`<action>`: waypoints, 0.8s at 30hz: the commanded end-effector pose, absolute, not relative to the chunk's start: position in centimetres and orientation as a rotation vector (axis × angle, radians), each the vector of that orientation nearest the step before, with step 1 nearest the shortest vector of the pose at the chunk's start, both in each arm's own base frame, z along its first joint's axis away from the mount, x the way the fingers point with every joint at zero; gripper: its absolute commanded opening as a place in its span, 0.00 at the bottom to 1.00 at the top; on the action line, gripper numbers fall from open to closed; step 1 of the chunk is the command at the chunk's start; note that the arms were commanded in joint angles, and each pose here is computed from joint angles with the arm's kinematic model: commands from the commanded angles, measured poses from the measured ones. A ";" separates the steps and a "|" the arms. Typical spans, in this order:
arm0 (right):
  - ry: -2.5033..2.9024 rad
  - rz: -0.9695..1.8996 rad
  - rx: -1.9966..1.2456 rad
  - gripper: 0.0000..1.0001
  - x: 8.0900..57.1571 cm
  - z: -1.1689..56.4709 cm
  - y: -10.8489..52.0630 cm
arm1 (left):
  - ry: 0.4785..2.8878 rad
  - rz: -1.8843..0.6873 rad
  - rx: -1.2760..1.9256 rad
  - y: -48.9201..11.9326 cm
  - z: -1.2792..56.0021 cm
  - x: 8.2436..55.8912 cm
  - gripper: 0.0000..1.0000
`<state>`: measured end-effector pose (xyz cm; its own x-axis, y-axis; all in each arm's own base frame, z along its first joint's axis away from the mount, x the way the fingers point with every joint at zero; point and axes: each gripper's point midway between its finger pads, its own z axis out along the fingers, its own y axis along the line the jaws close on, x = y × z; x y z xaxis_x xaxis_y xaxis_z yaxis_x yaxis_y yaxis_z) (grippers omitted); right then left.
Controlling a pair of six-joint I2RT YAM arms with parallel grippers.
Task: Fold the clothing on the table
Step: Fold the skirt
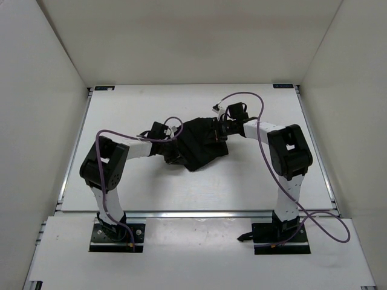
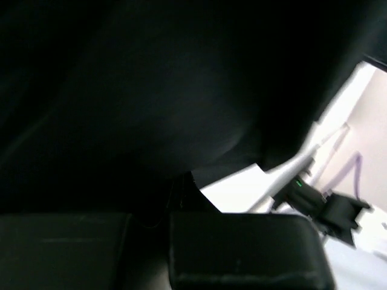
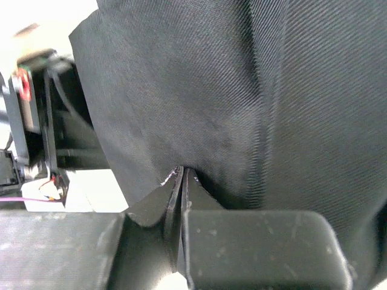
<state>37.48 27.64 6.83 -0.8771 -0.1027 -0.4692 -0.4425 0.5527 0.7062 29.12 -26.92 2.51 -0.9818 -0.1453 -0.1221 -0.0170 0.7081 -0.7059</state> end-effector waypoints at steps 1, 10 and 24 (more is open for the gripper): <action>2.378 1.208 -0.444 0.00 38.9 6.9 26.6 | 2.755 -0.923 -0.136 -23.9 2.1 30.7 0.00; 2.318 1.193 -0.352 0.00 41.5 9.1 24.7 | 2.770 -0.855 -0.171 -21.6 2.6 31.9 0.01; 2.212 0.778 -0.265 0.99 43.1 19.5 17.2 | 2.404 -0.632 -0.075 -17.6 16.4 37.0 0.84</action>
<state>42.76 20.77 16.61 -0.7671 0.0701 -0.6376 -0.4256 0.6882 0.5876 36.78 -19.43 13.78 -0.8535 -0.2211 -0.4718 0.0822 0.8371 -0.5409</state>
